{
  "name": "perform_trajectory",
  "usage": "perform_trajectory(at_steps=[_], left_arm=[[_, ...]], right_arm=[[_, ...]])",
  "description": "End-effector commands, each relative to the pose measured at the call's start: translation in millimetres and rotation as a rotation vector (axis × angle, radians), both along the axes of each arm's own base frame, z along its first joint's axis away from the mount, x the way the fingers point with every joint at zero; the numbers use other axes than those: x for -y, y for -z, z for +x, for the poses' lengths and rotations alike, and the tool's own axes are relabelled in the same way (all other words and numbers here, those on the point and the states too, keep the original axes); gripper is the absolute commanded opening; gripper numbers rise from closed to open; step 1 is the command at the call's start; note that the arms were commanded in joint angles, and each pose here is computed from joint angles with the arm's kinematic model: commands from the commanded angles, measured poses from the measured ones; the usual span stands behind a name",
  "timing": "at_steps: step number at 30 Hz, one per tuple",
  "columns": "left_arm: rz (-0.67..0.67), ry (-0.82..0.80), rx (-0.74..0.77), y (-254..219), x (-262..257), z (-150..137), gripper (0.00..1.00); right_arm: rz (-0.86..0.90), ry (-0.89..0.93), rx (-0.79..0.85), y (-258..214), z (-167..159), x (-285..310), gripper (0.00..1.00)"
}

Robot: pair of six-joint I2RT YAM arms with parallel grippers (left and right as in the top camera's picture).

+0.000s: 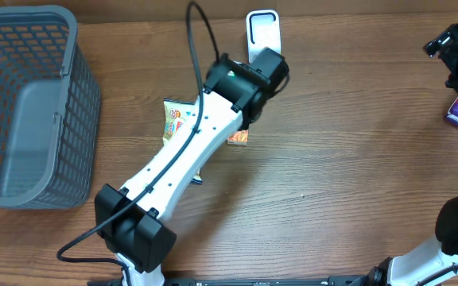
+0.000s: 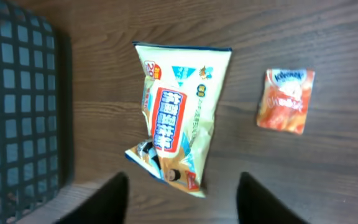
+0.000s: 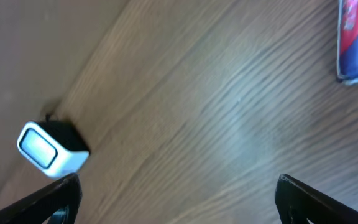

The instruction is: Scan the item barcode

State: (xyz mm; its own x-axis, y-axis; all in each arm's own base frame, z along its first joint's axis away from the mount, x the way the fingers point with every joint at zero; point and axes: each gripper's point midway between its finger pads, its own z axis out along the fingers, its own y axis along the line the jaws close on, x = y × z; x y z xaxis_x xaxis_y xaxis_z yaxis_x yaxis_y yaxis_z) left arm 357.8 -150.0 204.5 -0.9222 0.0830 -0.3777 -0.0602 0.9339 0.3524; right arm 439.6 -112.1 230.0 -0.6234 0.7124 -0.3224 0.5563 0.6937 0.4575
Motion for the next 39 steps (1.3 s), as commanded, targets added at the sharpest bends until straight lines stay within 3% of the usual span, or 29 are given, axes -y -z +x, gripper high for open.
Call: perform_trajectory(at_steps=[1,6,9,12,14,20,27,32,36,39], left_arm=[[-0.133,-0.145,-0.013,3,-25,13,0.97],[-0.263,-0.301,-0.070,12,-69,23,1.00],[-0.285,-0.339,-0.076,13,-81,26,1.00],[-0.291,-0.360,-0.069,13,-87,27,1.00],[-0.302,-0.390,-0.055,13,-89,29,1.00],[-0.317,-0.432,-0.030,12,-97,34,1.00],[-0.314,-0.431,-0.036,12,-98,33,1.00],[-0.313,-0.431,-0.036,14,-98,34,1.00],[-0.306,-0.434,-0.051,20,-99,31,1.00],[-0.299,-0.436,-0.065,25,-100,28,1.00]], right_arm=[[0.111,-0.281,0.044,3,3,-62,1.00],[0.212,-0.568,-0.051,46,-17,-188,0.71],[0.243,-0.593,-0.100,73,-26,-243,0.69],[0.296,-0.599,-0.117,99,-37,-295,0.52],[0.306,-0.632,-0.111,113,-46,-322,0.49],[0.195,-0.622,-0.057,142,-57,-367,0.39],[0.056,-0.578,0.027,164,-53,-403,0.36],[0.059,-0.554,-0.024,194,-52,-404,0.39],[0.048,-0.551,-0.054,202,-56,-401,0.48],[0.021,-0.503,-0.100,209,-57,-385,0.46]])
